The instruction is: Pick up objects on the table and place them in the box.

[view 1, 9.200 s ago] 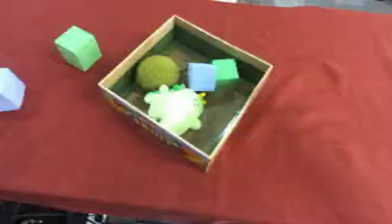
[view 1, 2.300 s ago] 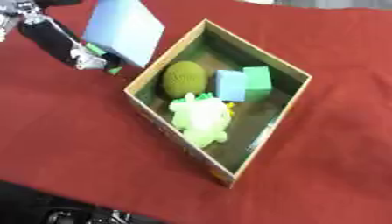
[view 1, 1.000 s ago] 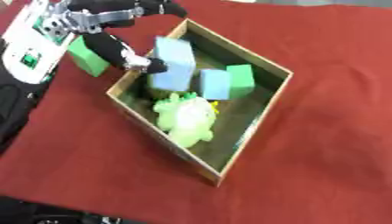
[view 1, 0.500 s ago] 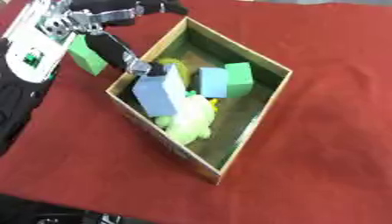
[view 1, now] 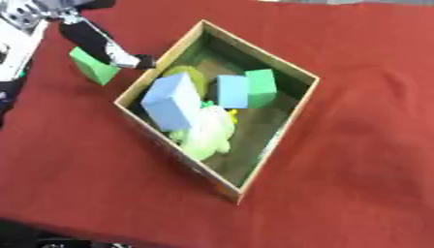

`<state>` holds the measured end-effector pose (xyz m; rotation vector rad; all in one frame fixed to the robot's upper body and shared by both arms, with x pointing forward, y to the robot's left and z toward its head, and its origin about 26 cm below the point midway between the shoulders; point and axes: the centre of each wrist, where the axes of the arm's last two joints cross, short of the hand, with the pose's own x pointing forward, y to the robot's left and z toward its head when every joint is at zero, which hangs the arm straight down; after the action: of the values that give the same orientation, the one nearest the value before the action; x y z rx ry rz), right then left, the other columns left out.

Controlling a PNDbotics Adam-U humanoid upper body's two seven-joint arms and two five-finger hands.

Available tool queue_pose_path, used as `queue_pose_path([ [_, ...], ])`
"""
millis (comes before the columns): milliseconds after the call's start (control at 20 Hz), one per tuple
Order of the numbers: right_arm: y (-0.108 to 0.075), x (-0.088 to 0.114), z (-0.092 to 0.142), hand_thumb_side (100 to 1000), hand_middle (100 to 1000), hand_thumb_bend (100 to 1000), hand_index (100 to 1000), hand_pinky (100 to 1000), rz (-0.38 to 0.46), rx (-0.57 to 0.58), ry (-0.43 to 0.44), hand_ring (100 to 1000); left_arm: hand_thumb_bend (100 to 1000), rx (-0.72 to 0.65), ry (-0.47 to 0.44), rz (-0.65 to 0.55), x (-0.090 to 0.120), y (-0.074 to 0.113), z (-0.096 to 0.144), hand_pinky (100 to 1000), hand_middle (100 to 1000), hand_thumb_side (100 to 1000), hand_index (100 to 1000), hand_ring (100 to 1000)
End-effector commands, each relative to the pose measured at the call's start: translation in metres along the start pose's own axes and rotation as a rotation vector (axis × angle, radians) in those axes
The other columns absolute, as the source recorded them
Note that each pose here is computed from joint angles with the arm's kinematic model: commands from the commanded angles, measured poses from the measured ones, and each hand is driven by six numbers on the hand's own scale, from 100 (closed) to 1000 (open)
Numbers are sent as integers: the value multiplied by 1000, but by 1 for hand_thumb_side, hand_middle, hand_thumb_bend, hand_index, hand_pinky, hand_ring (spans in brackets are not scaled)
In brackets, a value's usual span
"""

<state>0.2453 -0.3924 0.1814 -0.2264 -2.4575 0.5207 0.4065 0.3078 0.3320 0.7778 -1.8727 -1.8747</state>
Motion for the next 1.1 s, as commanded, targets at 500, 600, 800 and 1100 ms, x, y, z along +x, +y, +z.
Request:
queue_pose_path([
  [500, -7, 7, -5, 470, 572, 100, 817, 987, 42, 13, -16, 1000, 730, -186, 210, -217, -38, 14, 96, 979, 892, 350, 958, 989],
  [600, -7, 6, -5, 470, 572, 100, 817, 987, 42, 12, -17, 1000, 735, -216, 214, -237, -38, 11, 100, 979, 896, 349, 958, 990],
  [800, -7, 6, -5, 470, 572, 100, 817, 987, 42, 10, -16, 1000, 735, -234, 214, -249, -38, 7, 101, 979, 896, 349, 958, 990],
  [1100, -5, 6, -3, 470, 569, 100, 817, 989, 42, 7, -12, 1000, 711, -247, 207, -236, -41, 1, 102, 973, 908, 335, 958, 983],
])
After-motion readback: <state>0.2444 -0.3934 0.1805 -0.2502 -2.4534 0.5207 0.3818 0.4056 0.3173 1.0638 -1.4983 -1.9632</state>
